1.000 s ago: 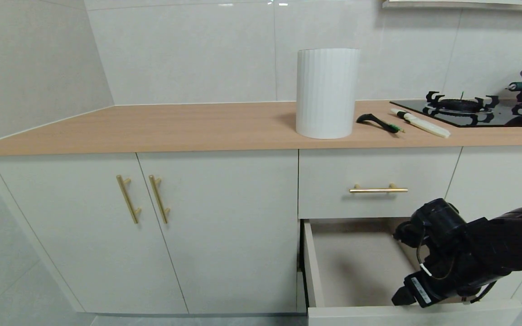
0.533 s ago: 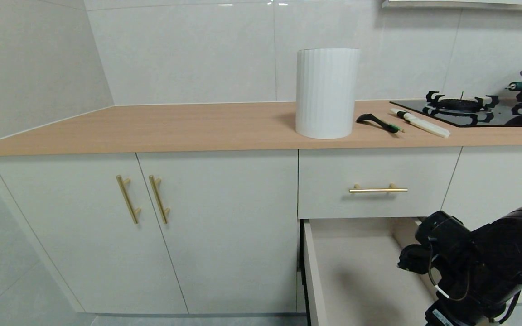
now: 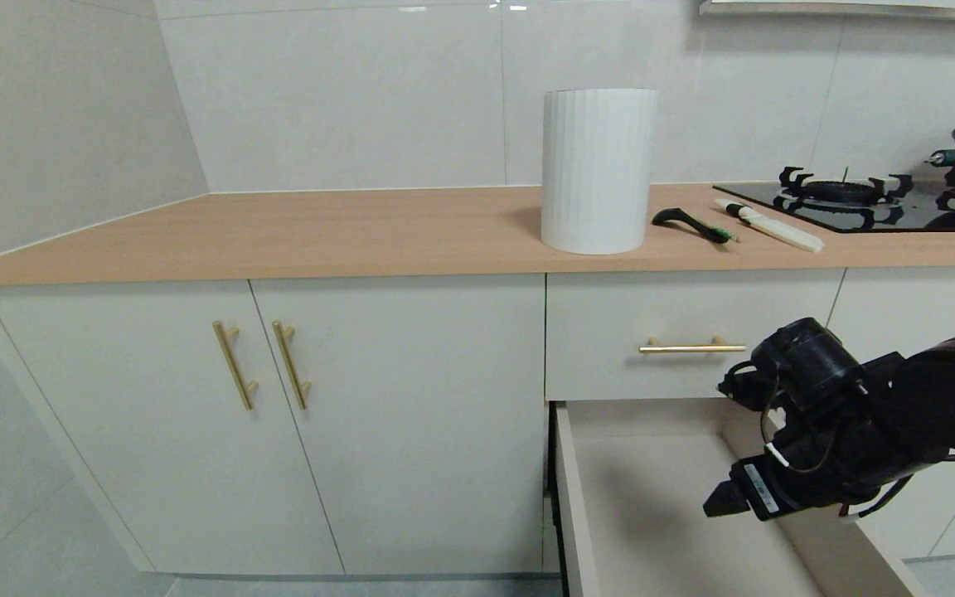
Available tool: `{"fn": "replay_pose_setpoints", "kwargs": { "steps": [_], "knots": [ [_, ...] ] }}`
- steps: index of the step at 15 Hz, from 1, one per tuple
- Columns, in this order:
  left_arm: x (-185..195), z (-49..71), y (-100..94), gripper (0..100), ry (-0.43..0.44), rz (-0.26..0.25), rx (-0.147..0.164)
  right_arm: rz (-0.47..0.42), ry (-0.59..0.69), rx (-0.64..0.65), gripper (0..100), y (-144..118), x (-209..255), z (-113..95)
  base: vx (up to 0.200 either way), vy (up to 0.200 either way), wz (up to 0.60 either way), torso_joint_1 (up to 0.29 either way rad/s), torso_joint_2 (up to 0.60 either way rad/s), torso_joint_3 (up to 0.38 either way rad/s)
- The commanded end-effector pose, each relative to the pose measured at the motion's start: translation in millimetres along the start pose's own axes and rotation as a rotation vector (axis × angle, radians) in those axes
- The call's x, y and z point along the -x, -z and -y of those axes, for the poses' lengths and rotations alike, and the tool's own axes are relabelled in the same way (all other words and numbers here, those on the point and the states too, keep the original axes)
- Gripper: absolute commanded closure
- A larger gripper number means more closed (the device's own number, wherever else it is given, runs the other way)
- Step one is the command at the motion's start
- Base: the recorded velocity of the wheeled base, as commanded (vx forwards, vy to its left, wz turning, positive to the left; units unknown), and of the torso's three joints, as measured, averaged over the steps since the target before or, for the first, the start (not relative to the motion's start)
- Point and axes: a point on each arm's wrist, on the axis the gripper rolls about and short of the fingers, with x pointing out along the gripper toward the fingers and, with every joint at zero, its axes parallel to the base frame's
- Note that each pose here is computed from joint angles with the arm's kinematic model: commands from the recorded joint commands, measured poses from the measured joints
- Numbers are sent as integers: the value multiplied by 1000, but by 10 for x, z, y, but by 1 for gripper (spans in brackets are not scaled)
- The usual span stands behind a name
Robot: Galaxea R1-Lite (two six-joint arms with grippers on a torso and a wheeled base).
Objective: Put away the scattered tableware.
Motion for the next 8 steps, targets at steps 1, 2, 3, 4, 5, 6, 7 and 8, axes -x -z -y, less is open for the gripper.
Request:
{"fn": "replay_pose_setpoints", "kwargs": {
  "steps": [1,2,3,4,5,6,7,8],
  "knots": [
    [0,0,0,0,-1,0,0,34,-1,-9,0,-10,57,18,0,0,0,0,0,0],
    [0,0,0,0,-1,0,0,46,-2,-11,0,-14,61,22,0,0,0,0,0,0],
    [0,0,0,0,-1,0,0,53,0,-10,0,-13,55,23,0,0,0,0,0,0],
    [0,0,0,0,-1,0,0,59,0,-9,0,-17,54,18,0,0,0,0,0,0],
    [0,0,0,0,-1,0,0,68,1,-9,0,-24,52,18,0,0,0,0,0,0],
    [0,0,0,0,-1,0,0,67,1,-9,0,-18,49,18,0,0,0,0,0,0],
    [0,0,0,0,-1,0,0,64,1,-9,0,-10,45,19,0,0,0,17,-85,-32],
    [0,0,0,0,-1,0,0,65,1,-9,0,-12,45,19,0,0,0,66,-246,-178]
  ]
}}
